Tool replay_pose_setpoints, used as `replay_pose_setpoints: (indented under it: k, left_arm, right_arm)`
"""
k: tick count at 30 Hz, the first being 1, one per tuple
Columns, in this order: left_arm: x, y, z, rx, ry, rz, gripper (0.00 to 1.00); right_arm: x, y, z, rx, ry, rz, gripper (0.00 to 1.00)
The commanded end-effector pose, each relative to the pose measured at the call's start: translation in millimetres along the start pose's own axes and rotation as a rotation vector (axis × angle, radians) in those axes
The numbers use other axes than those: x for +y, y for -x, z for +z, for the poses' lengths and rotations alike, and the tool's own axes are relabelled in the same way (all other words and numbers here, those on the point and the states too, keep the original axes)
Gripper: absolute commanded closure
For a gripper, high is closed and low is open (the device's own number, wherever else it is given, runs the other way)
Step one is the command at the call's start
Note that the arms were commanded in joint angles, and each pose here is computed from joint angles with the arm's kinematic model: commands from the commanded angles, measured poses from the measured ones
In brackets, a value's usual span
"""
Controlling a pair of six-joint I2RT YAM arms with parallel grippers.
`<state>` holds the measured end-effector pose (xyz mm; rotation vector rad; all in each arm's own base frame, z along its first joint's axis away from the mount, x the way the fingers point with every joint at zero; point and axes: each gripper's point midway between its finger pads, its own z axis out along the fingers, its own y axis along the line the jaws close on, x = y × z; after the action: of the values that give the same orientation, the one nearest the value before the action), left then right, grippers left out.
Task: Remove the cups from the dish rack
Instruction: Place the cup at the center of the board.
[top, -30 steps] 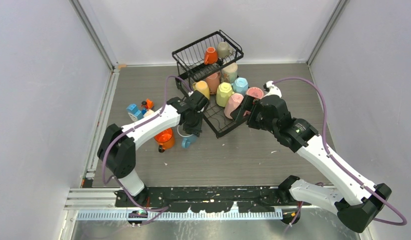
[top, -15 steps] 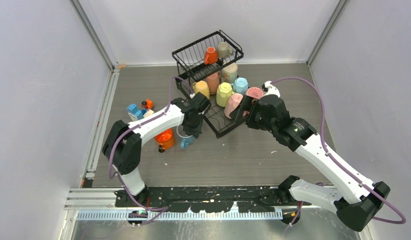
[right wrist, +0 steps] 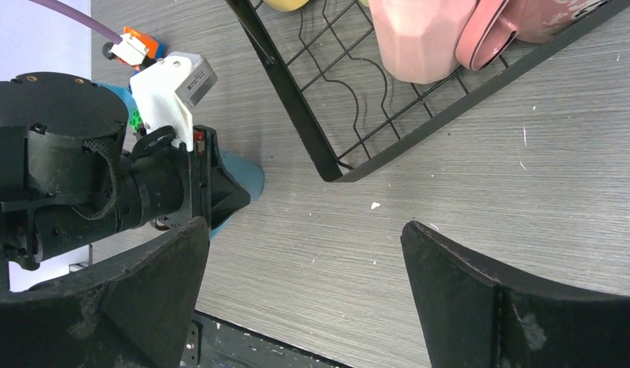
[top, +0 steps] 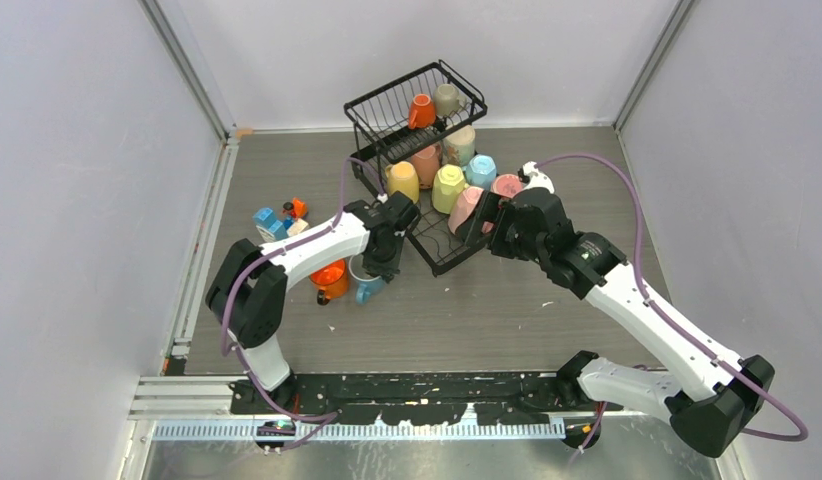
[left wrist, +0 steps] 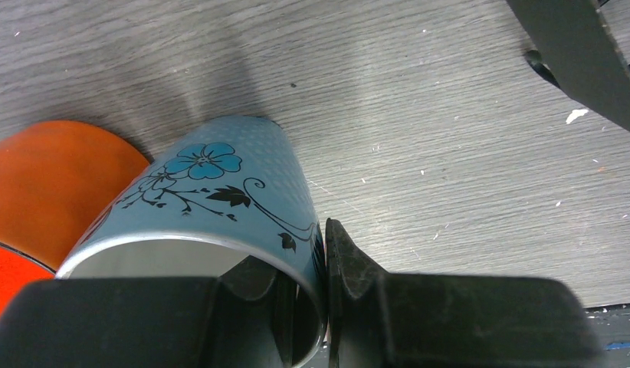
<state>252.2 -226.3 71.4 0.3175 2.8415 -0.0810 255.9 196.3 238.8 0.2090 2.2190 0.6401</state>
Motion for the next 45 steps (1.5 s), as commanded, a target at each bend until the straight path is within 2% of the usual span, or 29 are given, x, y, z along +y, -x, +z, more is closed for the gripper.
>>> replay_pose_setpoints:
  k: [1,5,12,20,24,33,45]
  left_arm:
    - [1,8,-5,-0.045,0.008,0.004,1.0]
    - [1,8,-4,-0.044,0.008,0.002,0.97]
    - [6,7,-4,-0.053,0.024,0.006,0.76]
    - [4,11,-16,-0.083,0.0,0.01,0.63]
    - [1,15,-30,-0.109,-0.029,0.015,0.54]
    - [-8,29,-75,-0.207,-0.126,0.017,0.27]
    - [-16,34,-139,-0.342,-0.273,0.0,0.0]
  right_arm:
    - [10,9,1,-0.025,0.032,-0.004,0.0]
    - [10,8,4,-0.017,0.03,-0.01,0.0]
    - [11,5,8,0.001,0.028,-0.016,0.0]
    - [10,3,9,0.011,0.024,-0.018,0.0]
    - [8,4,11,0.012,0.009,-0.018,0.0]
    - [-3,17,14,-0.027,-0.093,-0.007,0.0]
    - [-16,49,41,-0.062,-0.23,-0.043,0.0]
